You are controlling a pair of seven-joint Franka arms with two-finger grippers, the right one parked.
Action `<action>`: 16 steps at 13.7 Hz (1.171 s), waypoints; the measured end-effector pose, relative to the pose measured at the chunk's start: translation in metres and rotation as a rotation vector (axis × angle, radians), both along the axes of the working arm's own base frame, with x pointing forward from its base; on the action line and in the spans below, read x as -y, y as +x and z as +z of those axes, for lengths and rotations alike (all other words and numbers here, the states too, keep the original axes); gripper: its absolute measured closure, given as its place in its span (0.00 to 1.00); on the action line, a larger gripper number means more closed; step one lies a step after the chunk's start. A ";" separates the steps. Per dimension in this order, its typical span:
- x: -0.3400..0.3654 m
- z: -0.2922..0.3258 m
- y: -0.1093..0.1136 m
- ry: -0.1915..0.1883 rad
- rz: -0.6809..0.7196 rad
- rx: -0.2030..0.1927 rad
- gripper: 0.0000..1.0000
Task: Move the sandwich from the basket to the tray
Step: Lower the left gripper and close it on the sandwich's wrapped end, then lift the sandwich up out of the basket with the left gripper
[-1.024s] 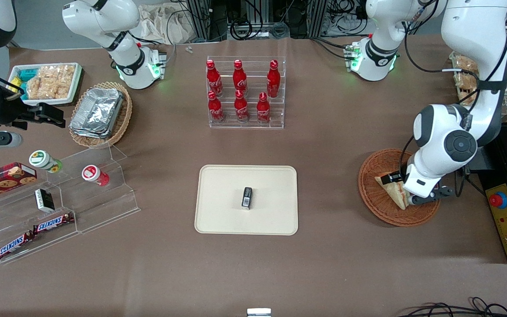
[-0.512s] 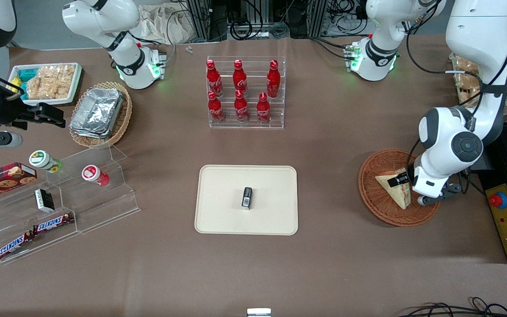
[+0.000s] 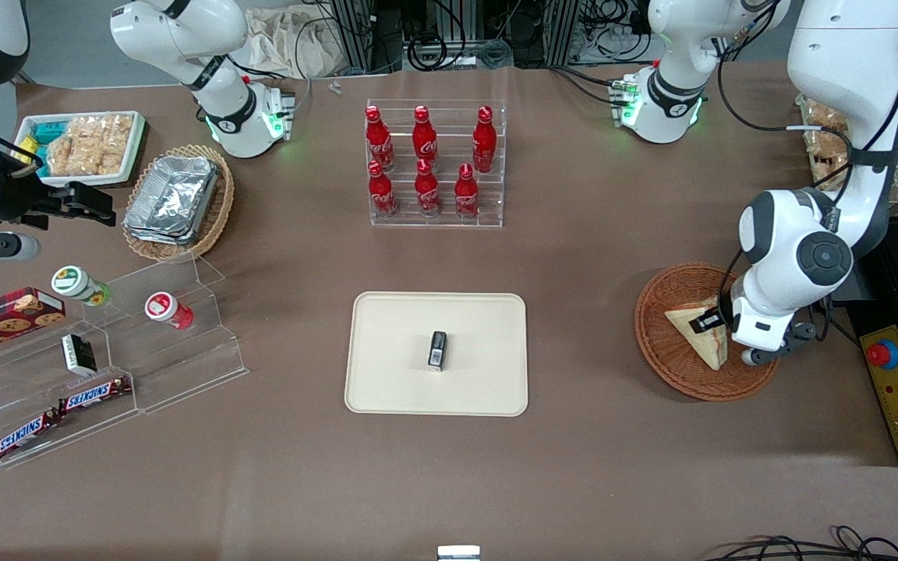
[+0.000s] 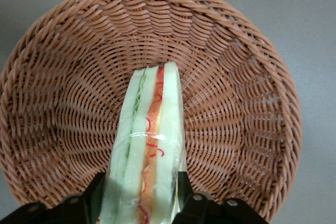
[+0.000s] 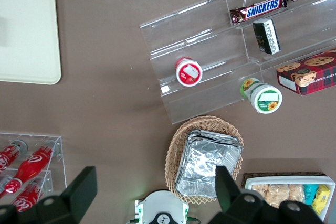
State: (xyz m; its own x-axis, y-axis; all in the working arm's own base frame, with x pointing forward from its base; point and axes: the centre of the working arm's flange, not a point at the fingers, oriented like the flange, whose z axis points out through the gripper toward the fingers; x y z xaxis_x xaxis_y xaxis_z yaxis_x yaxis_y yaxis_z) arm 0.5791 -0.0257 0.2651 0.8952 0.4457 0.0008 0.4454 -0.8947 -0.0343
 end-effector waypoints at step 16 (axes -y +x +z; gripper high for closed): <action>0.040 0.197 0.045 0.021 0.004 -0.118 0.86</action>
